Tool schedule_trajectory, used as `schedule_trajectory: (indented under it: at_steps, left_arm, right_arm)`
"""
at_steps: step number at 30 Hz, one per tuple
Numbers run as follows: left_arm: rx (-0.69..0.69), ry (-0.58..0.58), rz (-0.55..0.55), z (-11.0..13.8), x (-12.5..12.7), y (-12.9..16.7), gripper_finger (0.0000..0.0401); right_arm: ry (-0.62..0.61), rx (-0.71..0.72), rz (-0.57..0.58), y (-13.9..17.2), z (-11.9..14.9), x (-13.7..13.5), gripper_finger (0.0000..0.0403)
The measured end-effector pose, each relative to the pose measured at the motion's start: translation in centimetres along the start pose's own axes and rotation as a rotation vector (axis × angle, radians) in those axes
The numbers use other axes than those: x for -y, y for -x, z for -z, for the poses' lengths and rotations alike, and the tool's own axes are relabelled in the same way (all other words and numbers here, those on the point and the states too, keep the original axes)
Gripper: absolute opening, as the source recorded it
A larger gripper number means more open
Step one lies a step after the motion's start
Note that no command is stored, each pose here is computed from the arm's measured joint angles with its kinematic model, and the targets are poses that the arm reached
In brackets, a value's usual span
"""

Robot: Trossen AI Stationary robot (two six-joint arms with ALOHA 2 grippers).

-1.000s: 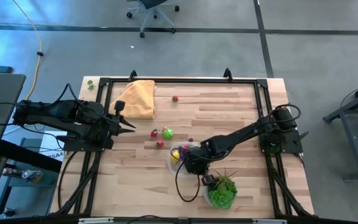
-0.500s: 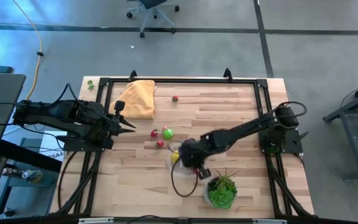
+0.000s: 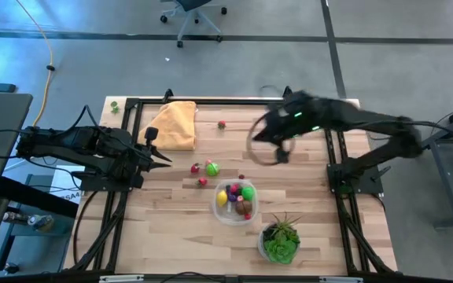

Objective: Pick and placing Produce into tupperware
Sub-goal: Put the red strawberry into the transparent bin

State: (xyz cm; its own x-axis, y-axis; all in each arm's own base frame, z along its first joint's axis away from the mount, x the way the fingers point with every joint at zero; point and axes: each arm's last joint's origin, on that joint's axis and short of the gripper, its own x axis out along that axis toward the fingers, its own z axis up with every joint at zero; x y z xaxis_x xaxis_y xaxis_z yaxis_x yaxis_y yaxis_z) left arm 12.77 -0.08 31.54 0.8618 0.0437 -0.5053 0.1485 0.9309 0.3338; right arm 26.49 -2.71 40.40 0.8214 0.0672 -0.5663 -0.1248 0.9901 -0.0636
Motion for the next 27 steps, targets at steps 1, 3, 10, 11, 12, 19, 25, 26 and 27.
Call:
schedule_trajectory:
  at_steps: [1,3,10,11,12,19,25,26,27]
  left_arm:
    - [0.000,0.000,0.000,0.0,0.0,0.0,0.0051]
    - [0.000,0.000,0.000,0.0,0.0,0.0,0.0051]
    - [0.000,0.000,0.000,0.0,0.0,0.0,0.0051]
    - [0.000,0.000,0.000,0.0,0.0,0.0,0.0051]
    - [0.000,0.000,0.000,0.0,0.0,0.0,0.0051]
    - [0.000,0.000,0.000,0.0,0.0,0.0,0.0051]
    - [0.000,0.000,0.000,0.0,0.0,0.0,0.0051]
    - [0.000,0.000,0.000,0.0,0.0,0.0,0.0051]
    - [0.000,0.000,0.000,0.0,0.0,0.0,0.0051]
  right_arm:
    - [-0.008,0.000,0.011,1.4,0.3,0.1,0.0000]
    - [-0.024,0.002,0.027,3.9,0.8,-0.1,0.0000]
    - [-0.077,0.041,0.075,9.4,3.3,-1.6,0.0000]
    - [-0.088,0.062,0.078,9.6,4.1,-1.8,0.0000]
    - [-0.095,0.088,0.082,9.7,5.1,-2.0,0.0000]
    - [-0.225,0.182,0.007,8.4,13.0,-3.7,0.0000]
    - [-0.219,0.170,-0.113,7.1,17.4,-4.7,0.0000]
    - [-0.179,0.171,-0.113,7.0,17.8,-4.8,0.0000]
    - [-0.126,0.174,-0.112,6.9,18.2,-4.9,0.0000]
